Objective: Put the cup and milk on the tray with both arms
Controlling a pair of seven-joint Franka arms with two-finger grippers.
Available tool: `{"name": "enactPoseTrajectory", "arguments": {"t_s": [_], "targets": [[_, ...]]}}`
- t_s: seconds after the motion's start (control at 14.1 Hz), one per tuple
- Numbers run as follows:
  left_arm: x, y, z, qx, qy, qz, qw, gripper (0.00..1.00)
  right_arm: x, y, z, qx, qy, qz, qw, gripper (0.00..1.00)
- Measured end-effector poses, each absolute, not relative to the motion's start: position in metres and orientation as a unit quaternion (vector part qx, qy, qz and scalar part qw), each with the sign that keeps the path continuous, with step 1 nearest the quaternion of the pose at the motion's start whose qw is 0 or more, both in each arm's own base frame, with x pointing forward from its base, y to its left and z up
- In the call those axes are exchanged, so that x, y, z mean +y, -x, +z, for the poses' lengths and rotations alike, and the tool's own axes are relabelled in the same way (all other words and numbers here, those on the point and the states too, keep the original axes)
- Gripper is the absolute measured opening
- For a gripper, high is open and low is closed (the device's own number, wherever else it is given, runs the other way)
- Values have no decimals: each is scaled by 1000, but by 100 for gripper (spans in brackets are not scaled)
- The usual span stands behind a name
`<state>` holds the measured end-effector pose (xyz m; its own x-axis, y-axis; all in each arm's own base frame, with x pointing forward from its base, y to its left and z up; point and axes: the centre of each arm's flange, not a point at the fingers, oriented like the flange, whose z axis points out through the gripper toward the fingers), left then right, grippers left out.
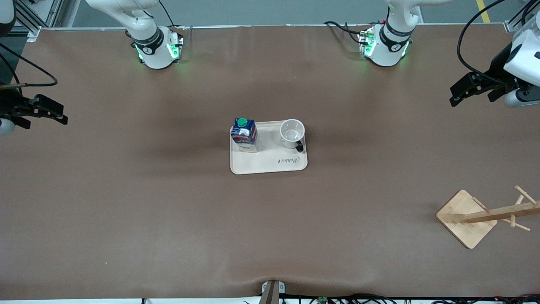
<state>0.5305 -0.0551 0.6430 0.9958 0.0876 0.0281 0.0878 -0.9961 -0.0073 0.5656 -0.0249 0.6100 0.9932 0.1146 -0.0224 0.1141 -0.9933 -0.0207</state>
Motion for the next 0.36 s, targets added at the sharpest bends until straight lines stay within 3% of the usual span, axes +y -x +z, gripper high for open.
{"name": "enactPoseTrajectory", "arguments": {"t_s": [0.36], "targets": [[-56,-547,636,-29,1000,-10,2,100,-22,-566,610,-59,998,11,10,100]]}}
